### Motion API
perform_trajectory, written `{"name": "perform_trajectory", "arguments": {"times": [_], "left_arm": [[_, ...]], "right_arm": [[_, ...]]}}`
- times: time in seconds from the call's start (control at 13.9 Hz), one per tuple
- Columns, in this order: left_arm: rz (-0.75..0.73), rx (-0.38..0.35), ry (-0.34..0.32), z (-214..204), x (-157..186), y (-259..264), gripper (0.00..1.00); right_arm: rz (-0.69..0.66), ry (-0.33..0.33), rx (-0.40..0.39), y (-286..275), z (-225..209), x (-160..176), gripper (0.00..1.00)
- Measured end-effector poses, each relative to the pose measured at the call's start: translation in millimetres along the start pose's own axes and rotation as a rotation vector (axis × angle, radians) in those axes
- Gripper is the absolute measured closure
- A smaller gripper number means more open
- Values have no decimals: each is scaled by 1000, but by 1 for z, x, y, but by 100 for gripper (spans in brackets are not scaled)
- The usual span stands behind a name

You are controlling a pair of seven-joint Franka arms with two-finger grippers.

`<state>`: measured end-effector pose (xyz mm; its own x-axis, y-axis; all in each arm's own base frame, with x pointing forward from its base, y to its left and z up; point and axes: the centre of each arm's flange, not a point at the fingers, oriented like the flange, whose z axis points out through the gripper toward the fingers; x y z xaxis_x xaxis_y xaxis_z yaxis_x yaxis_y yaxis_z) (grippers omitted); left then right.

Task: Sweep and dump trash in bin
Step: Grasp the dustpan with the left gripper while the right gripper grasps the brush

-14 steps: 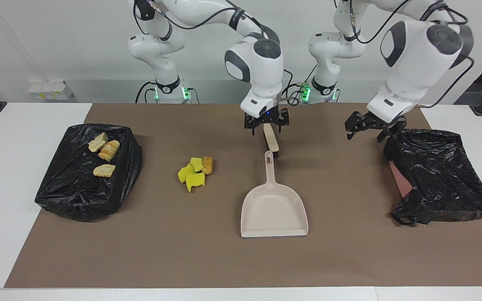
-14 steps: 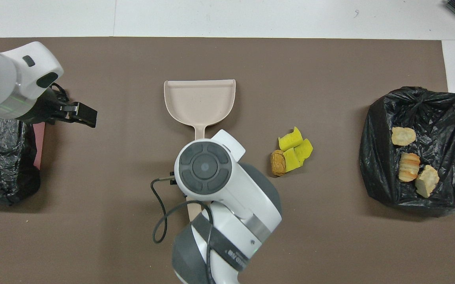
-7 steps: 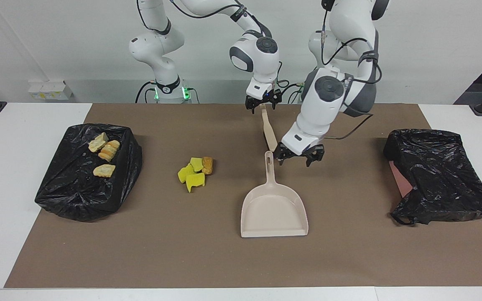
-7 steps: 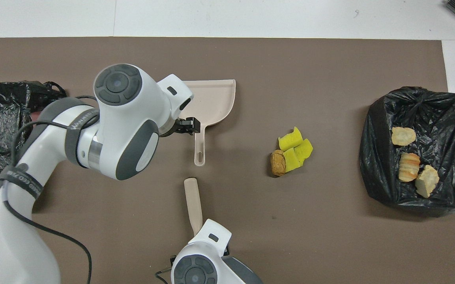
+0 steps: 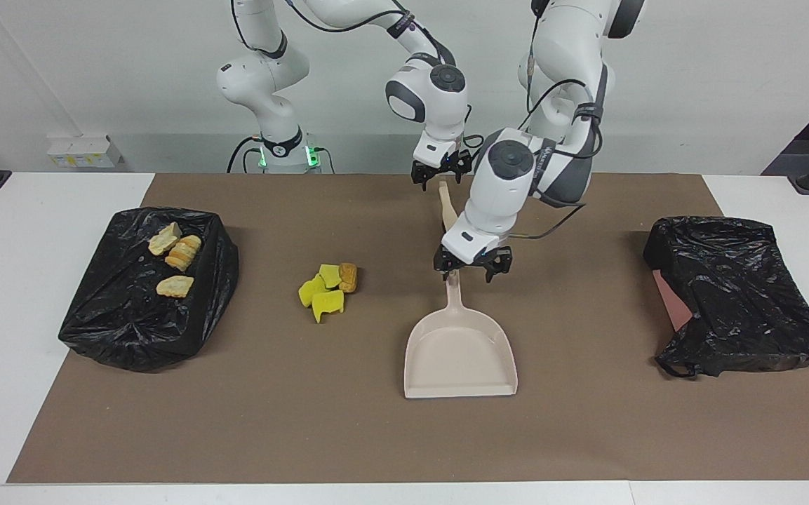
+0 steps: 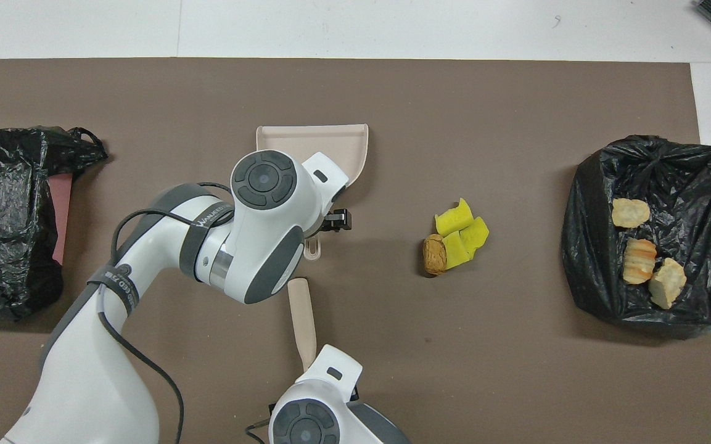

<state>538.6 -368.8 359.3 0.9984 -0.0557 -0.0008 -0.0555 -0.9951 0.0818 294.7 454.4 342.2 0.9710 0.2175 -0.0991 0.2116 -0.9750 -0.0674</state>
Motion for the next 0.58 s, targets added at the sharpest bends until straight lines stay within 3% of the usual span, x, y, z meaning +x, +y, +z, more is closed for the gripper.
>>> {"name": "perform_trajectory", "arguments": {"times": [0.14, 0.22, 0.29, 0.36, 0.58], "left_arm": [[-2, 2, -1, 3, 1, -2, 38], [-1, 3, -1, 2, 2, -3, 49], [-2, 4, -1, 2, 3, -4, 63], [-3, 5, 0, 2, 3, -6, 69], [31, 13, -7, -10, 10, -18, 69]], "right_arm": [[0, 0, 0, 0, 0, 0, 67], [1, 1, 2, 0, 0, 0, 74], [1, 2, 2, 0, 0, 0, 74], [1, 2, 2, 0, 0, 1, 74], [2, -5, -3, 1, -2, 2, 74]]}}
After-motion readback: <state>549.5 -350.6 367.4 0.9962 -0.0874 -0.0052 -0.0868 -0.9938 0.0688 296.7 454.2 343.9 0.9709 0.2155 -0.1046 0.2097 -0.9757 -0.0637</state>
